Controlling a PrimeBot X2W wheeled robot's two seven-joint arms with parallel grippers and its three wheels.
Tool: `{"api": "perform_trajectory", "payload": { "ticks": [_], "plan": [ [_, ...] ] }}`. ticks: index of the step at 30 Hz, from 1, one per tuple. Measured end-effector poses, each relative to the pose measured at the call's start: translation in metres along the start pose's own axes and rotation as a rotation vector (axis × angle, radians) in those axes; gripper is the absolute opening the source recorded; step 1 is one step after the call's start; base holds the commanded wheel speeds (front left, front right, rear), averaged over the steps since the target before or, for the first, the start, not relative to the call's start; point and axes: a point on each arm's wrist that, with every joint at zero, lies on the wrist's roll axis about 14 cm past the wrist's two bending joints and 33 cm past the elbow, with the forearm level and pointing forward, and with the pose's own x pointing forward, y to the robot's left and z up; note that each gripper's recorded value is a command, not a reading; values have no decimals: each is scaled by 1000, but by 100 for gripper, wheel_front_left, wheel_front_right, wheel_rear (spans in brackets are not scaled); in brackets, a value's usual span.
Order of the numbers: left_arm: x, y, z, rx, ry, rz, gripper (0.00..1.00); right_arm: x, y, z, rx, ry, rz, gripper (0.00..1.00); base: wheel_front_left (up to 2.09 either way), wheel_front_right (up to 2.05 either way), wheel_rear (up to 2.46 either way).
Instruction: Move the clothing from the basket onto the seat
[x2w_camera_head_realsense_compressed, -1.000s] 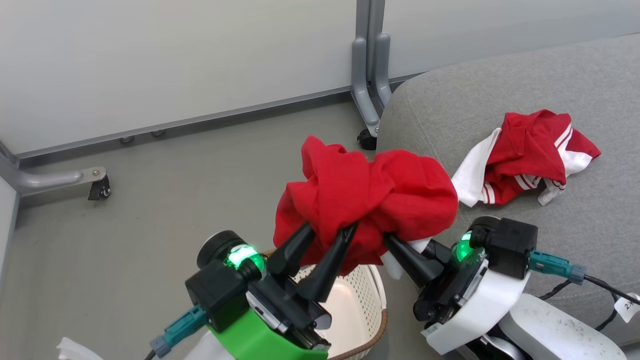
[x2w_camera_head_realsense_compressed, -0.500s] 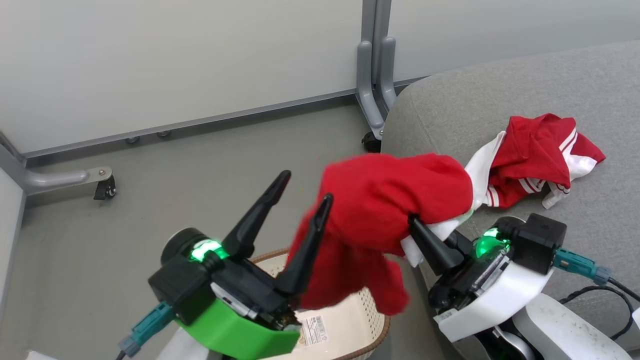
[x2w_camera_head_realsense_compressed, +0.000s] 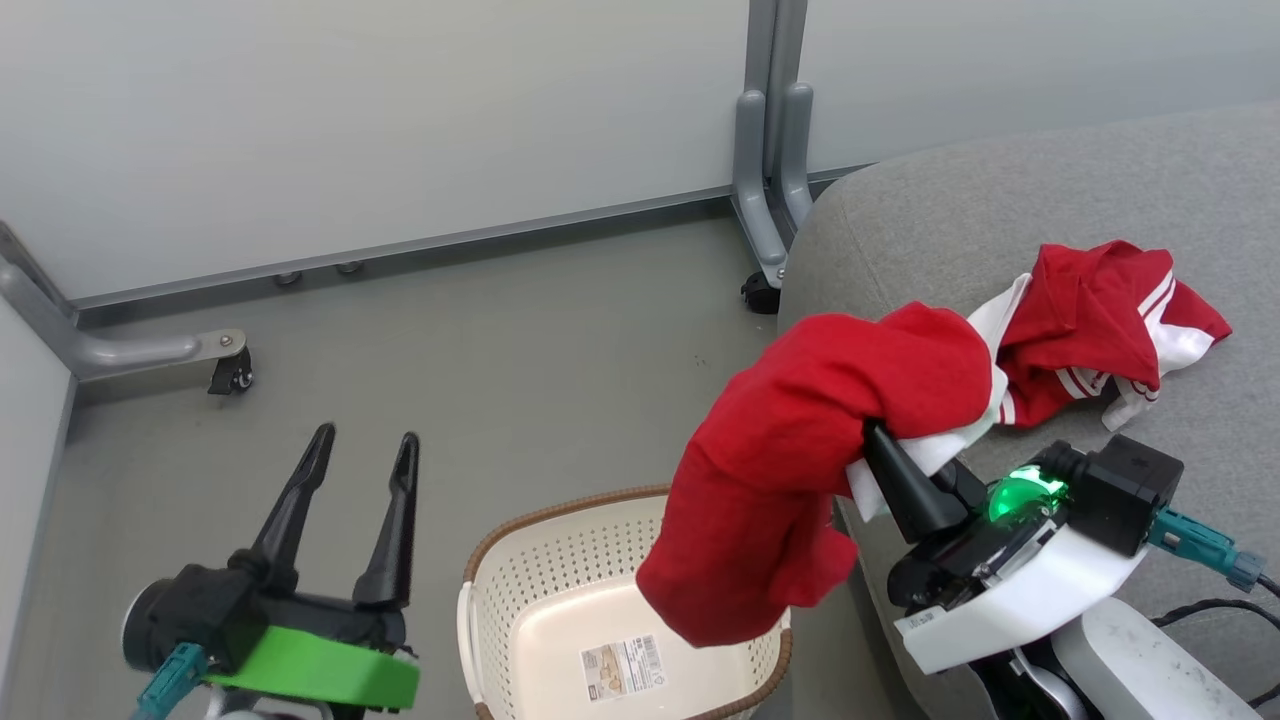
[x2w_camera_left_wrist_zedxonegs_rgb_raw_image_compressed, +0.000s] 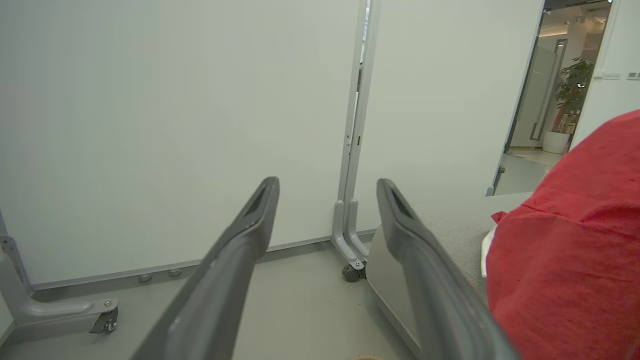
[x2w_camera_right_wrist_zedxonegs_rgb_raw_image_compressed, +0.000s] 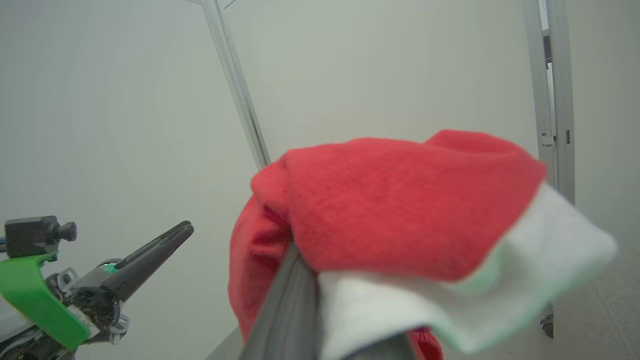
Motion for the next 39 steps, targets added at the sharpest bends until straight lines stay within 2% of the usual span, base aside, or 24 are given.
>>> {"api": "perform_trajectory", "payload": {
  "ticks": [4, 7, 18, 30, 39],
  "plan": [
    [-27, 40, -29, 32, 103, 147, 100, 0, -2, 0, 6, -7, -11, 0, 0, 0, 0],
    [-46, 55, -47, 45, 167, 212, 100, 1, -5, 3, 1, -19, -22, 0, 0, 0, 0],
    [-98, 69, -97, -13, 338, 343, 100, -1, -6, -1, 10, -19, -42, 0, 0, 0, 0],
    [-101, 66, -104, -16, 359, 344, 100, -4, -8, 0, 9, -19, -52, 0, 0, 0, 0],
    [-83, 44, -105, -36, 351, 257, 100, -13, -23, 10, -17, -42, -106, 0, 0, 0, 0]
  ]
}}
